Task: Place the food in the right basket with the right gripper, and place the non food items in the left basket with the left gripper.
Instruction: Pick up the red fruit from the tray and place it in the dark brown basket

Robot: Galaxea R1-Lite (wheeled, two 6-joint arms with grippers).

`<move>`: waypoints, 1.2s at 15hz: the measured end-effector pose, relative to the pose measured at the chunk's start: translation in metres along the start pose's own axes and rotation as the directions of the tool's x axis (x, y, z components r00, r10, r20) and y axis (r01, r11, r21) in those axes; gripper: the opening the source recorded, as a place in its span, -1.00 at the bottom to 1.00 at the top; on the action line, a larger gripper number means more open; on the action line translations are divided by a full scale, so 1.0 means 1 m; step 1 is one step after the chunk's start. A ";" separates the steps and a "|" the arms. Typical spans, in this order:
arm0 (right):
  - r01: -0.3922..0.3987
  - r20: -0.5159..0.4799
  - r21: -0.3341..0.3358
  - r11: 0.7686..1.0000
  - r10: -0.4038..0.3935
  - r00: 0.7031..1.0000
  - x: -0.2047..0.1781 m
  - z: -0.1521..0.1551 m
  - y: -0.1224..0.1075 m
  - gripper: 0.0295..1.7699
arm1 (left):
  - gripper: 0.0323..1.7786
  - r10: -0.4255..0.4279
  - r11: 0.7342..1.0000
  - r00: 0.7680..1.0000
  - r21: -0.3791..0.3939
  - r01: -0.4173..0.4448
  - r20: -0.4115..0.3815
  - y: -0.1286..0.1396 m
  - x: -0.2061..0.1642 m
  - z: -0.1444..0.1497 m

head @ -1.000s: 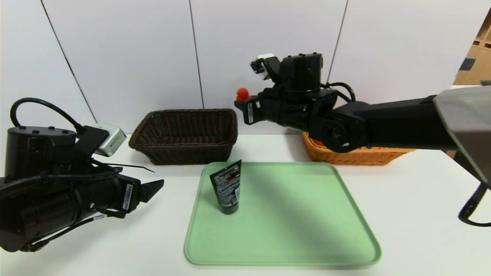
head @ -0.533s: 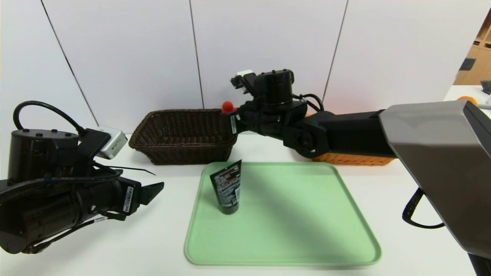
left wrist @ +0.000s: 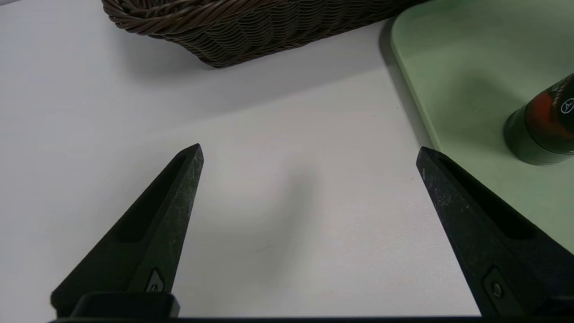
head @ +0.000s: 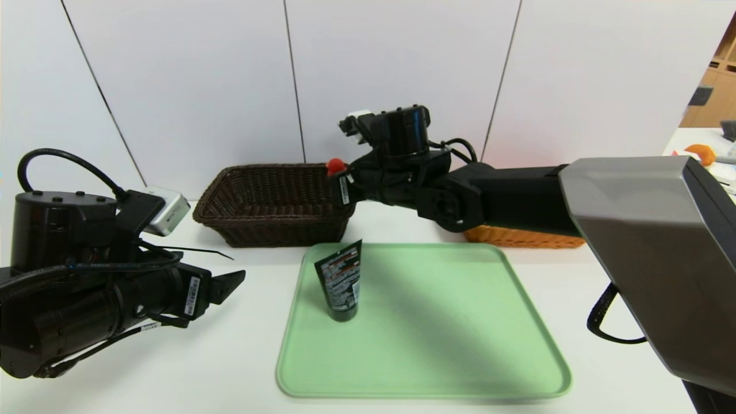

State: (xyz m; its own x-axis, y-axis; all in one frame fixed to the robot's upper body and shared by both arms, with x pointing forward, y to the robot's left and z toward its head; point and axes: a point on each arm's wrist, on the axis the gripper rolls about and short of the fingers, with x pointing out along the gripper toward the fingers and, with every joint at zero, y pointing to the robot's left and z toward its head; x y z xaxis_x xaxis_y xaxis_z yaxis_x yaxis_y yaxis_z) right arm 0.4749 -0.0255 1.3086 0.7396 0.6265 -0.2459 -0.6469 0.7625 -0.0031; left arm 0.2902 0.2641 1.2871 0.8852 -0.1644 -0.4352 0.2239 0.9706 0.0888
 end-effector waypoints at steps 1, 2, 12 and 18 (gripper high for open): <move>-0.003 -0.012 0.000 1.000 0.003 1.000 0.001 -0.002 0.000 -0.27 | 0.90 0.000 1.000 1.000 0.000 0.000 0.000 0.000 0.000 0.000; -0.007 -0.024 0.001 1.000 0.007 1.000 0.003 -0.005 0.000 -0.27 | 0.90 0.001 1.000 1.000 0.000 -0.001 0.000 0.000 0.000 0.000; -0.033 -0.039 0.002 0.999 0.033 0.999 0.014 -0.019 0.000 -0.27 | 0.90 0.001 1.000 1.000 0.001 -0.001 0.000 0.000 0.000 0.000; -0.033 -0.043 0.002 0.999 0.033 0.999 0.016 -0.022 0.000 0.31 | 0.90 0.001 1.000 1.000 0.002 -0.001 0.000 0.000 0.000 0.000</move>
State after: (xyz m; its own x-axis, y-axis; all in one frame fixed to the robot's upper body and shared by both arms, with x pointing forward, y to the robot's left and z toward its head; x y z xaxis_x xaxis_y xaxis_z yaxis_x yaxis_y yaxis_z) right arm 0.4832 -0.0190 1.2837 0.7091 0.6440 -0.2871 -0.6706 0.7417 0.0075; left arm 0.2901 0.2641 1.2870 0.8853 -0.1632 -0.4355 0.2236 0.9704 0.0908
